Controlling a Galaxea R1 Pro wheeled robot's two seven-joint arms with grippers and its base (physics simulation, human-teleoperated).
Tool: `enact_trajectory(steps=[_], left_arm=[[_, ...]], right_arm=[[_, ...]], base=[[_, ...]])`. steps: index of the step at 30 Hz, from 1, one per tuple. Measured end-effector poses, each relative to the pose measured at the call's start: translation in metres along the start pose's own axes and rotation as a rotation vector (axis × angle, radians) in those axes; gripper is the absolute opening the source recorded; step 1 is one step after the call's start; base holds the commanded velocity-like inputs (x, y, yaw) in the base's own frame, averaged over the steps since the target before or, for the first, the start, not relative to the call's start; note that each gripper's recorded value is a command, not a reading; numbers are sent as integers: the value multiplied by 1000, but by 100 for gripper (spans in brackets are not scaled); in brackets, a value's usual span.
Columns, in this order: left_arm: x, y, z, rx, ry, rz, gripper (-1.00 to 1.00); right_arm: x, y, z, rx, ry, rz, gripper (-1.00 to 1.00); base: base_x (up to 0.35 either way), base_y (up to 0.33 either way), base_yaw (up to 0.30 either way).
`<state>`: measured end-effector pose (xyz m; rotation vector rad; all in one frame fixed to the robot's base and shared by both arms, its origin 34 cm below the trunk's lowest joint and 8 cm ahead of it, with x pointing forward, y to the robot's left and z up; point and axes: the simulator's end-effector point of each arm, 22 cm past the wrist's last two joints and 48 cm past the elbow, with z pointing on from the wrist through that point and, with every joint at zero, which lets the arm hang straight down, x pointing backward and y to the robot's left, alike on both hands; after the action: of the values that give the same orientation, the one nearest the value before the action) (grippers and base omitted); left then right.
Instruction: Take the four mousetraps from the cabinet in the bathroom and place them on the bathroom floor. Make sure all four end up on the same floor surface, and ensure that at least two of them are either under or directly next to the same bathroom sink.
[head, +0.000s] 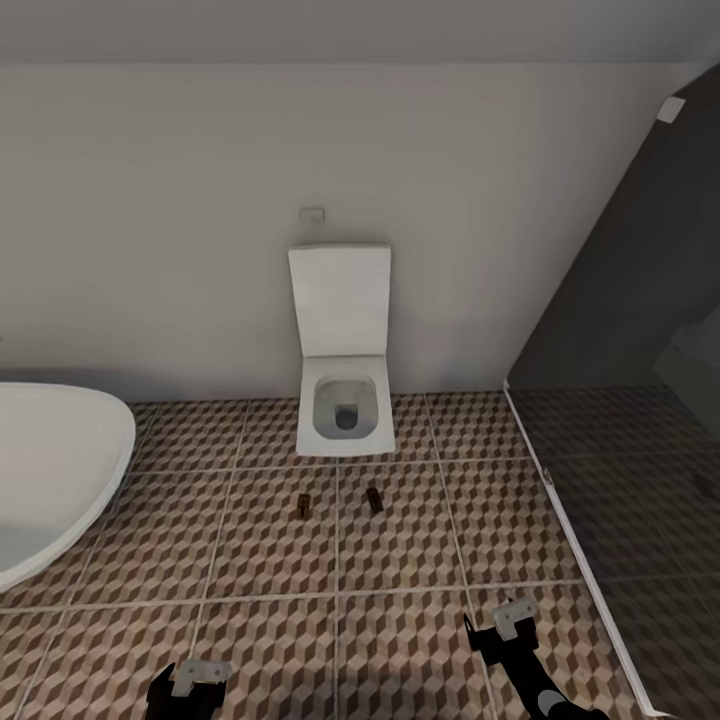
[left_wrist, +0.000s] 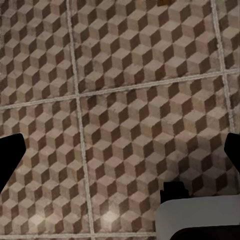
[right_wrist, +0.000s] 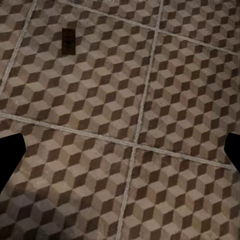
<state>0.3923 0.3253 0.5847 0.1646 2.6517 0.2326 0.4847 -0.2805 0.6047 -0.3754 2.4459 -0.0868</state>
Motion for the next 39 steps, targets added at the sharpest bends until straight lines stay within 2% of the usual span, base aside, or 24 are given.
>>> enact_trajectory(steps=[19,39], left_arm=[[-13,4,-17,-5,-29,-4,100],[-29,7,-19,-10,-60,-8,100]], right_arm=[[-18,-3,-17,7,-29,-1,100],[-34,-7,-19,15,-59,-1,100]], base=[[0,0,0],[0,0,0]])
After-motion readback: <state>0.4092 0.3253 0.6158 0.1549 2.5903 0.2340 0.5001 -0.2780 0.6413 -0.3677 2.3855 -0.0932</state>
